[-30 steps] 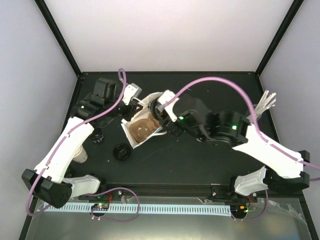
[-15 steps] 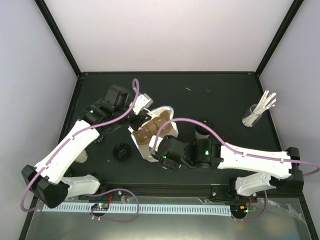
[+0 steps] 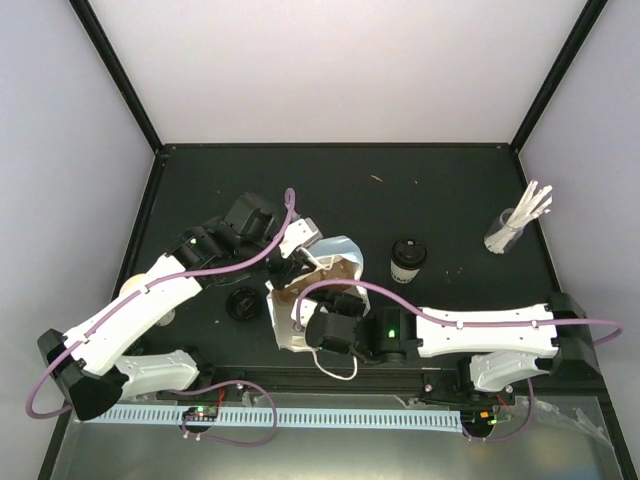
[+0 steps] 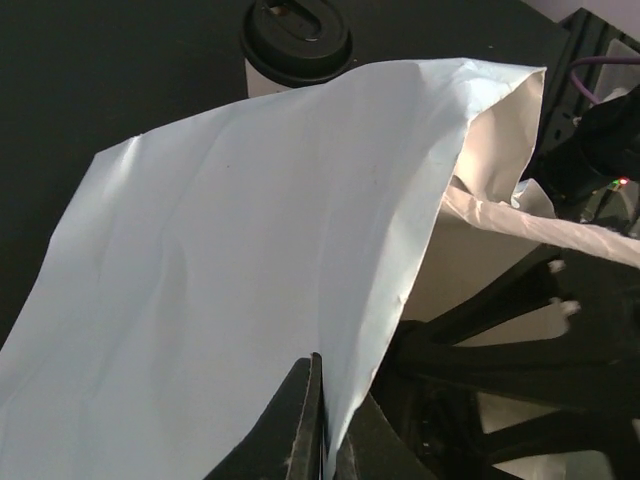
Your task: Pack the takeout coffee
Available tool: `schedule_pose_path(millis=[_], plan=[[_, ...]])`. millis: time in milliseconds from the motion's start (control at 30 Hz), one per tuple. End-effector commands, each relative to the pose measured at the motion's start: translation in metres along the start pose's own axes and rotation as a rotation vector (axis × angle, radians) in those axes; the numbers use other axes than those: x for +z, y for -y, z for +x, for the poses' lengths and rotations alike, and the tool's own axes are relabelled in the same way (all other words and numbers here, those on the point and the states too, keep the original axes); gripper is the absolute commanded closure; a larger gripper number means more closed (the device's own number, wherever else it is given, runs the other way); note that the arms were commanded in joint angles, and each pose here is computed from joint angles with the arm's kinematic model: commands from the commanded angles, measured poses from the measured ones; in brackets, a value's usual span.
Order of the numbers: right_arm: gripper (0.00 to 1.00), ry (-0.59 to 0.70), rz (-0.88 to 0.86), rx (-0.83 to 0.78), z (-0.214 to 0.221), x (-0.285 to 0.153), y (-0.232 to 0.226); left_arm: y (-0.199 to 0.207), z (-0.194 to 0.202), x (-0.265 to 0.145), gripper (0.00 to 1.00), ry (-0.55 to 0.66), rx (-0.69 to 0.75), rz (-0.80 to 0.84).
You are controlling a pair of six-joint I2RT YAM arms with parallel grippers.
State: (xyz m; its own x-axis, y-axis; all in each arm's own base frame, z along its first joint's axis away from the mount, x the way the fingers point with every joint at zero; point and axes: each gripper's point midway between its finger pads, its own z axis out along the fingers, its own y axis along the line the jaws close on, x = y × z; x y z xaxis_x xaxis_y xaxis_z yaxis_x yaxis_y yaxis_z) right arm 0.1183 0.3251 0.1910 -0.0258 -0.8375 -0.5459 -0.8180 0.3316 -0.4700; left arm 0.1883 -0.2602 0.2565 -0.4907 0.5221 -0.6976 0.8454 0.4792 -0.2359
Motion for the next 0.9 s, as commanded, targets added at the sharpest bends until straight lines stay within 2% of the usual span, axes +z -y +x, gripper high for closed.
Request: schedule_pose_path(millis=[0, 167, 300, 333, 433, 567, 633, 700, 767, 867], plan=[[0.53, 0.070, 0.075, -0.045, -0.014, 0.006, -0.005, 0.018, -0.003, -0.007, 0.97, 0.020, -0.010, 0.071], [0.53, 0.073, 0.089, -0.129, -0.019, 0.014, -0.015, 0.032, 0.002, -0.002, 0.95, -0.004, 0.007, 0.127], [0.53, 0.084, 0.137, -0.281, -0.013, 0.027, -0.023, 0.040, 0.001, -0.005, 0.86, 0.000, 0.009, 0.169], [0.53, 0.097, 0.143, -0.313, -0.011, 0.029, -0.024, 0.041, 0.001, -0.008, 0.81, 0.002, 0.007, 0.168], [0.53, 0.145, 0.144, -0.363, -0.007, 0.032, -0.029, 0.044, -0.006, -0.022, 0.52, 0.038, 0.001, 0.157], [0.53, 0.161, 0.148, -0.389, -0.004, 0.034, -0.031, 0.051, -0.019, -0.050, 0.31, 0.145, -0.001, 0.139], [0.53, 0.146, 0.150, -0.397, 0.000, 0.038, -0.032, 0.049, -0.028, -0.067, 0.16, 0.212, -0.031, 0.103], [0.53, 0.133, 0.156, -0.399, 0.002, 0.041, -0.033, 0.041, -0.035, -0.082, 0.09, 0.264, -0.078, 0.063], [0.53, 0.130, 0.165, -0.404, 0.002, 0.043, -0.034, 0.021, -0.038, -0.092, 0.02, 0.289, -0.192, 0.002], [0.53, 0.140, 0.185, -0.407, -0.002, 0.043, -0.032, -0.033, -0.024, -0.089, 0.01, 0.268, -0.393, -0.122]])
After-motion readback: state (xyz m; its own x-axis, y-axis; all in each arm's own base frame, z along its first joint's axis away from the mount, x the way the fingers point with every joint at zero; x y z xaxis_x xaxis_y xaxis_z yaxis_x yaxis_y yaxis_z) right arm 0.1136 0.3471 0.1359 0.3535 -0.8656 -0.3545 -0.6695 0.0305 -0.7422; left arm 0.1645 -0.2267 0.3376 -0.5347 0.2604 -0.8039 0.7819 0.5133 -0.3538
